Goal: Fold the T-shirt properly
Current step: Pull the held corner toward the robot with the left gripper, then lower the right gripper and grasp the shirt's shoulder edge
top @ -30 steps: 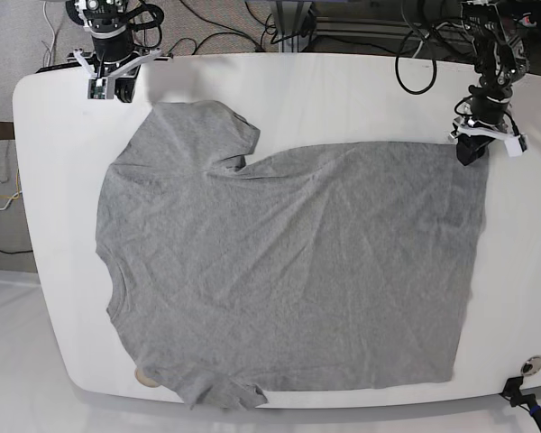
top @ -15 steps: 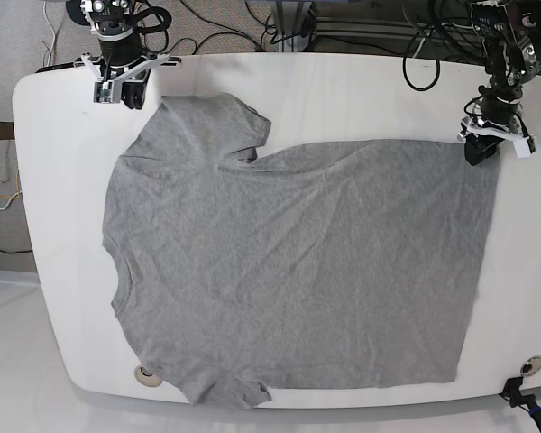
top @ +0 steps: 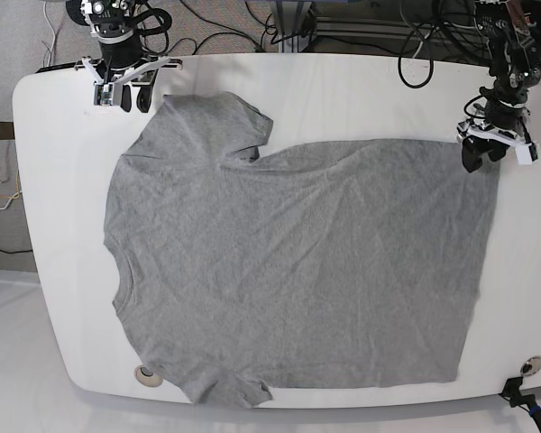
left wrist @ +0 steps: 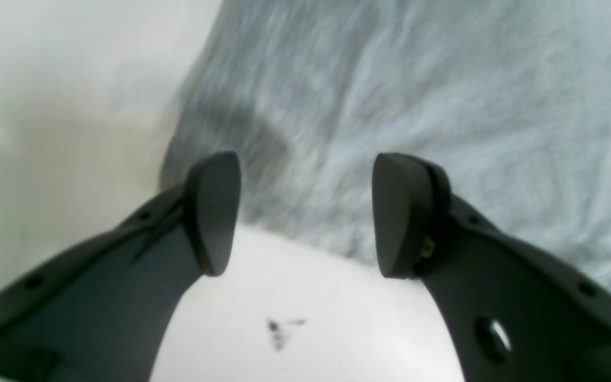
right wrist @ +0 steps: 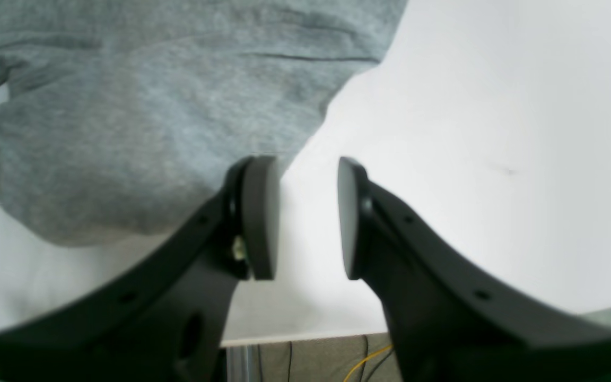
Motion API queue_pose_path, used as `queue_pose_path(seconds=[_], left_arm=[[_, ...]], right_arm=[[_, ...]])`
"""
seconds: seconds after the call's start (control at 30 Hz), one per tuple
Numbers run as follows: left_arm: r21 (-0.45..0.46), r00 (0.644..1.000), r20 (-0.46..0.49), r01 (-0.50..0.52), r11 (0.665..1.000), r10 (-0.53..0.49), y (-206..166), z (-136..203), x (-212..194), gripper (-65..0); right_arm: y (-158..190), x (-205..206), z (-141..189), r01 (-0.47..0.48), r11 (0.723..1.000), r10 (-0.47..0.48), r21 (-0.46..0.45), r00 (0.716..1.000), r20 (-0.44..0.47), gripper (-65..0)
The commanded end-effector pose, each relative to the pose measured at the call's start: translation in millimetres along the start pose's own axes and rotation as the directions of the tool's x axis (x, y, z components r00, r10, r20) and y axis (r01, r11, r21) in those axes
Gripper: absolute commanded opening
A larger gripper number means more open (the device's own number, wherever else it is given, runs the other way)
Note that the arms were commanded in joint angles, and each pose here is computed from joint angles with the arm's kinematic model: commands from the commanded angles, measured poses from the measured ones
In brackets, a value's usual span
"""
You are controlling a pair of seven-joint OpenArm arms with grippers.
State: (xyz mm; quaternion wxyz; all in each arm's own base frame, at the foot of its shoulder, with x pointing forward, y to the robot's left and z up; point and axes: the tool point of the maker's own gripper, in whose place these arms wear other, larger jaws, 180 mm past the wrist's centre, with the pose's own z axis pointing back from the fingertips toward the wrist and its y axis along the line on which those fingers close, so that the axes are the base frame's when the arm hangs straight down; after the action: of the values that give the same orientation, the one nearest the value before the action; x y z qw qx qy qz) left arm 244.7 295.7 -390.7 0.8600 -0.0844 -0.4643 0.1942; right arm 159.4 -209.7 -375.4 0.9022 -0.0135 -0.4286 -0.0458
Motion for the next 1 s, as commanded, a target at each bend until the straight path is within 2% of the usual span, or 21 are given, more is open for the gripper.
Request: queue_pose_path(seconds=[0.0, 0.2, 0.33, 0.43, 0.67, 0.97], left_arm=[[0.011, 0.998, 0.062, 0.016, 1.000, -0.017, 5.8, 7.1, 26.2, -27.9], [0.107, 0.997, 0.075, -0.020, 0.994, 0.012, 44.1, 23.4, 39.6, -27.6], [0.132, 0.998, 0.054, -0.029, 0.991, 0.022, 58.4, 23.5, 34.5, -27.6], [0.153, 0.998, 0.014, -0.067, 0.986, 0.066, 71.1, 18.8, 16.8, -27.6], [0.137, 0.995, -0.025, -0.095, 0.986, 0.100, 73.2, 6.5, 0.1, -27.5], [0.074, 0.993, -0.088, -0.067, 0.995, 0.073, 46.9, -6.1, -17.6, -27.5]], right_arm=[[-0.1, 9.6, 2.4, -0.007, 1.000, 0.007, 0.005, 0.999, 0.036, -46.1], [4.1, 14.4, 0.5, -0.022, 0.999, 0.020, 0.032, 0.999, 0.049, -46.1], [4.2, 14.0, 0.1, -0.023, 0.999, 0.022, 0.033, 0.999, 0.047, -46.1], [4.2, 14.0, 0.1, -0.023, 0.999, 0.022, 0.033, 0.999, 0.047, -46.1], [3.6, 14.1, 0.2, -0.023, 0.999, 0.022, 0.031, 0.999, 0.047, -46.1], [3.6, 14.1, 0.2, -0.023, 0.999, 0.022, 0.031, 0.999, 0.047, -46.1]])
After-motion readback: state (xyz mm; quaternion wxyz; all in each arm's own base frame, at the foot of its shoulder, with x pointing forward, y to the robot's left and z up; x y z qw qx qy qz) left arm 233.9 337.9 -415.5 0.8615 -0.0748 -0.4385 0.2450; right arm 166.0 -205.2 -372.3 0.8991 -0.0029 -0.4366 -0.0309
